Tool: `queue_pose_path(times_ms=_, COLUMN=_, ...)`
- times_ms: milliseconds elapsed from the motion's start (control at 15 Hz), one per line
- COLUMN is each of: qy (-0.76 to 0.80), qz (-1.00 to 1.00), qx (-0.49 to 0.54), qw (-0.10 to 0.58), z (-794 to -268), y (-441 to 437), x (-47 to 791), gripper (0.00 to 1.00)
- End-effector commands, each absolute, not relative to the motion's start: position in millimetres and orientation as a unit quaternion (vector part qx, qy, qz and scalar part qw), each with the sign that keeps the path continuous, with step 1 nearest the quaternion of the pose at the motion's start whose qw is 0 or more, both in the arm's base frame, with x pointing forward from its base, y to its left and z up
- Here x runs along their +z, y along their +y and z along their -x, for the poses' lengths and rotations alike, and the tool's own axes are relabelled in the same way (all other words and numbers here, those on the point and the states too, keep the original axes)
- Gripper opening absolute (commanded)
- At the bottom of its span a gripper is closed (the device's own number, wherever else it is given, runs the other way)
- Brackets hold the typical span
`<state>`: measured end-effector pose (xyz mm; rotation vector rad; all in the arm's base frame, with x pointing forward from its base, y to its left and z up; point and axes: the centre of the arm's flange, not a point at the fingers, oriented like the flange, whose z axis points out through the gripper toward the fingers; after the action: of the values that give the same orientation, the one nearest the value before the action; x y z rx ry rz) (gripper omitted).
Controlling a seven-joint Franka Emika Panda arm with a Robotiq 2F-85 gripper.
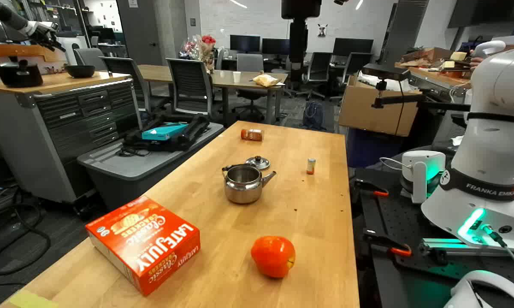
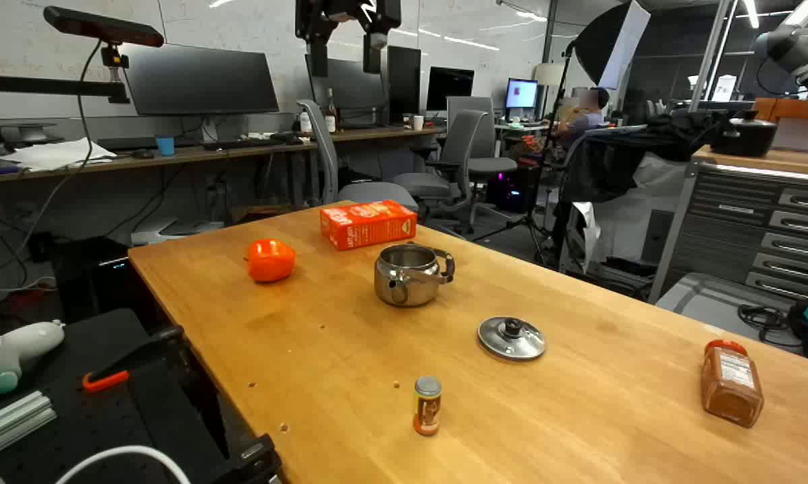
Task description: Pick the lid and put it on the tea pot
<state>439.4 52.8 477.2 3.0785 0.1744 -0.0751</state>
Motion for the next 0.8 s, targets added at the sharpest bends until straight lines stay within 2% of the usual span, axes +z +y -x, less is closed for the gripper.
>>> queue_pose_path(times_ms=0, qy=0.057, qz=-0.998, qx=-0.023, qw=0.029, z=-439.9, y=52.9, x=478.6, gripper=1.0)
queue_pose_path(times_ms=733, qy=0.039, qz=-0.999, qx=0.007, qw=0.017, z=-446.7, y=54.5, x=485.5, gripper=1.0)
